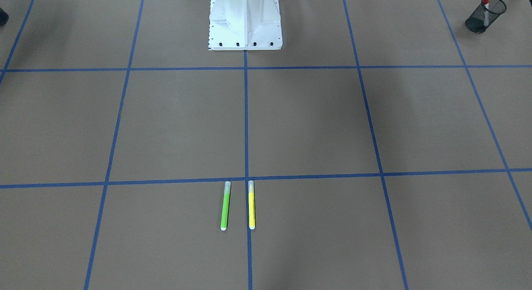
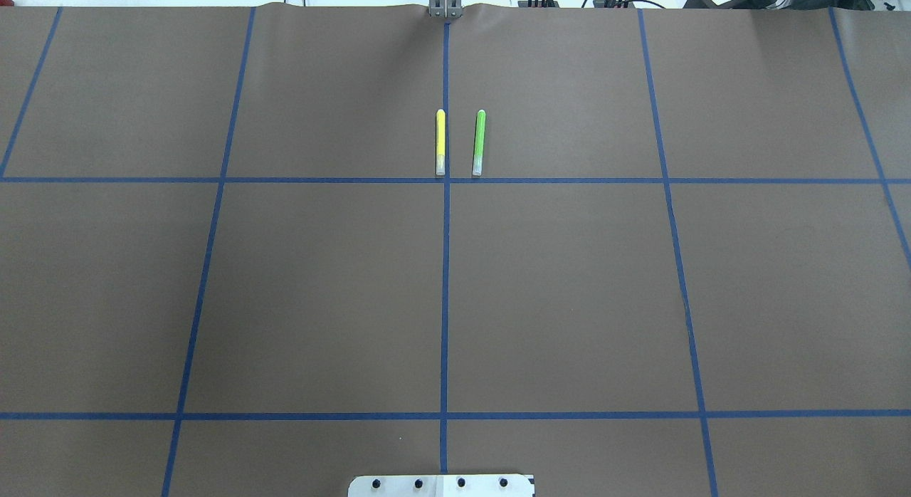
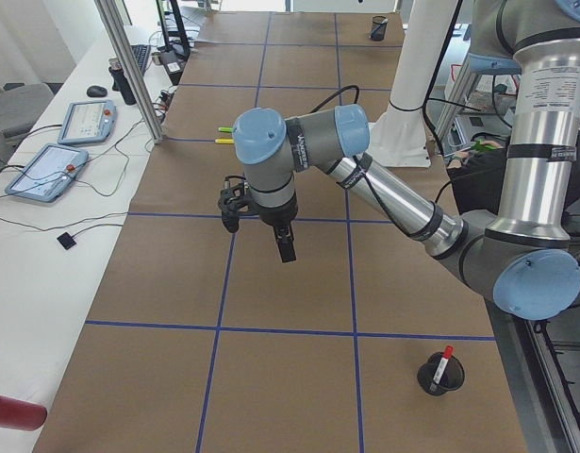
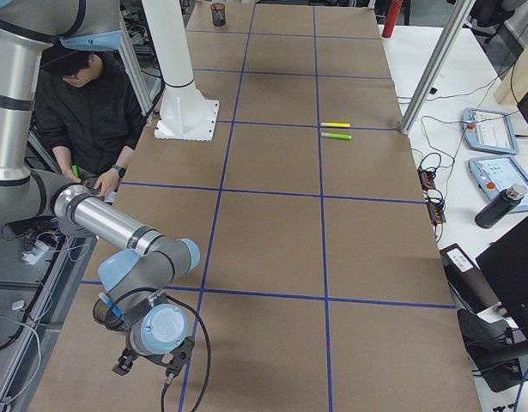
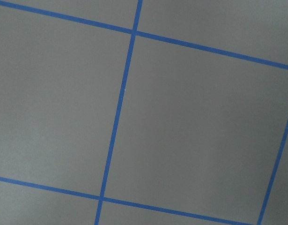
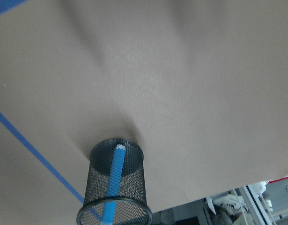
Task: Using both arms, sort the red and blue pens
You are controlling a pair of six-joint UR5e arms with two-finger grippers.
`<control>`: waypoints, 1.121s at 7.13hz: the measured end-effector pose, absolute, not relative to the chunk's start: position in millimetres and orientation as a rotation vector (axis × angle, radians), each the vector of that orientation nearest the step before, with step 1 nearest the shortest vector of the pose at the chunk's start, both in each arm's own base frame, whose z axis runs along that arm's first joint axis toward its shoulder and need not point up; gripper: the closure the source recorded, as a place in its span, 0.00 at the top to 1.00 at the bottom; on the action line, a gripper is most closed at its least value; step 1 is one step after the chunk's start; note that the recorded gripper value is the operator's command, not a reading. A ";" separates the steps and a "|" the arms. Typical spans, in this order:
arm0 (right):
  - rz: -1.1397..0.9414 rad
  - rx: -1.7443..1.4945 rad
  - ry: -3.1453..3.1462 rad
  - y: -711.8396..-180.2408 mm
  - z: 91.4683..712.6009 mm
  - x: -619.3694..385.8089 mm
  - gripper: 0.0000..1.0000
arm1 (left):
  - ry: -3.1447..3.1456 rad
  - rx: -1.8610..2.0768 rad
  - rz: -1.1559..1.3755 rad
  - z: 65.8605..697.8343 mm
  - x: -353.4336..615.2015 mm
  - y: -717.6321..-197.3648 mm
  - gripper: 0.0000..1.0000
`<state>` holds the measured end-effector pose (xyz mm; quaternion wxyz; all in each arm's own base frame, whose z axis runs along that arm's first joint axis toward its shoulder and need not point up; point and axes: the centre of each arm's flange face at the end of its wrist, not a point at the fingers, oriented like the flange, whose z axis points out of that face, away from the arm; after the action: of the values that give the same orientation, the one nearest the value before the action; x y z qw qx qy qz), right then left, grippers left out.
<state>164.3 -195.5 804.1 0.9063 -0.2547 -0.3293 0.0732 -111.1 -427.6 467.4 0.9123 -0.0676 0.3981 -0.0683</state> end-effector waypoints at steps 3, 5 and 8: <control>0.186 -0.226 -0.695 -281.4 765.7 183.4 1.00 | 0.814 -0.056 -0.112 478.5 -111.6 -448.3 1.00; 0.175 -0.063 -0.790 -309.7 744.9 179.4 1.00 | 0.808 -0.003 -0.093 510.0 -110.2 -468.7 1.00; 0.243 0.000 -0.788 -364.9 709.5 162.8 1.00 | 0.803 0.080 -0.086 577.5 -111.6 -486.8 1.00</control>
<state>162.8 -364.9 709.5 0.9163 0.0000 -0.3827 0.1183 -111.6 -486.8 577.5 0.9188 0.0388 0.3905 -0.0417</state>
